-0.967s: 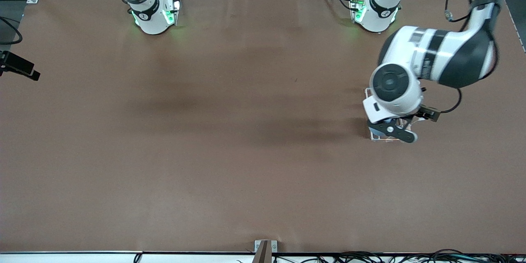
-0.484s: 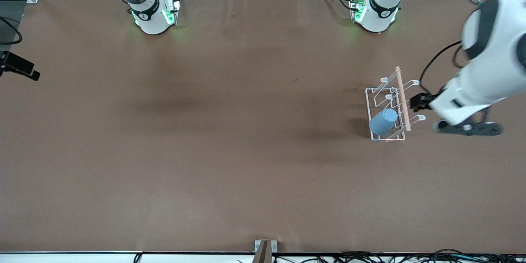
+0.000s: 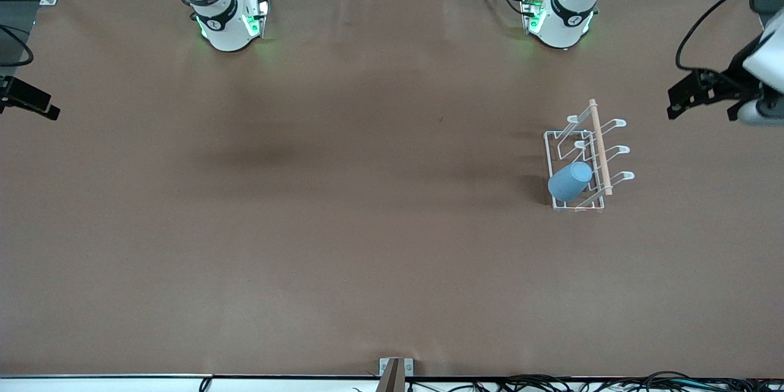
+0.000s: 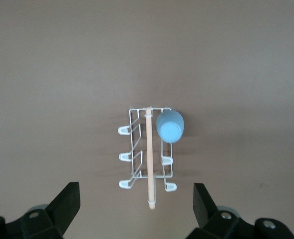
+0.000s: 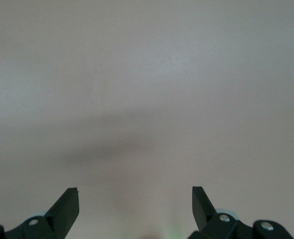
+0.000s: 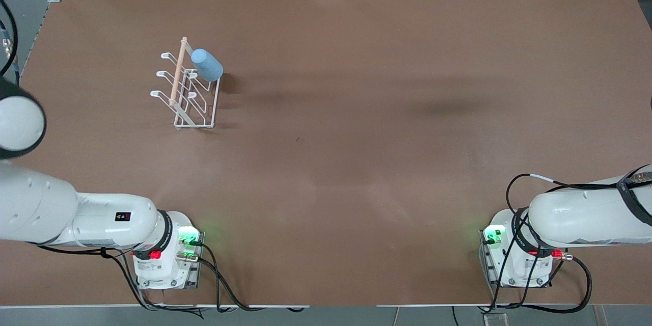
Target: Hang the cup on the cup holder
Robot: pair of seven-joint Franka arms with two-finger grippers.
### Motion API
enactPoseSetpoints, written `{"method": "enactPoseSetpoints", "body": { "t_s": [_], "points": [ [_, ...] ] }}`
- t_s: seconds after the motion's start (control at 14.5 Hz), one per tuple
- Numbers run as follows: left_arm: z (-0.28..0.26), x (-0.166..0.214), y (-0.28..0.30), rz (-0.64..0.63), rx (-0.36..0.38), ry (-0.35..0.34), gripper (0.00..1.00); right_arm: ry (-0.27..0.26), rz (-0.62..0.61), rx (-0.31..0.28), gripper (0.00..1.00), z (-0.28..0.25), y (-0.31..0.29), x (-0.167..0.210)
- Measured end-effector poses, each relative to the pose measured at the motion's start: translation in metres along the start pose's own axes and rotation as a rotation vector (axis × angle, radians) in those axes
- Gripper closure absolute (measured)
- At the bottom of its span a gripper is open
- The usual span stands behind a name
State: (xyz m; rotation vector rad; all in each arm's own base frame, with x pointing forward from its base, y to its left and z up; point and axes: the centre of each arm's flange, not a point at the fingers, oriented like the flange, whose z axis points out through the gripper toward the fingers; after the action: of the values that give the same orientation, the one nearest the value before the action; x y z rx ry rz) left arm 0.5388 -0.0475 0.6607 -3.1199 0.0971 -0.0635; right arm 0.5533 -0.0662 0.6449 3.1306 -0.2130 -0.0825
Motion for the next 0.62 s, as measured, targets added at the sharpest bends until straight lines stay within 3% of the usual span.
{"method": "enactPoseSetpoints", "body": {
  "t_s": [0.28, 0.62],
  "points": [
    [-0.017, -0.028, -0.006, -0.014, -0.032, 0.02, 0.0, -0.001, 0.0, 0.0, 0.0, 0.0, 0.0, 0.0],
    [-0.001, -0.019, -0.015, -0.031, -0.035, 0.003, 0.0, -0.006, 0.001, 0.0, 0.0, 0.001, 0.0, -0.001]
  ]
}}
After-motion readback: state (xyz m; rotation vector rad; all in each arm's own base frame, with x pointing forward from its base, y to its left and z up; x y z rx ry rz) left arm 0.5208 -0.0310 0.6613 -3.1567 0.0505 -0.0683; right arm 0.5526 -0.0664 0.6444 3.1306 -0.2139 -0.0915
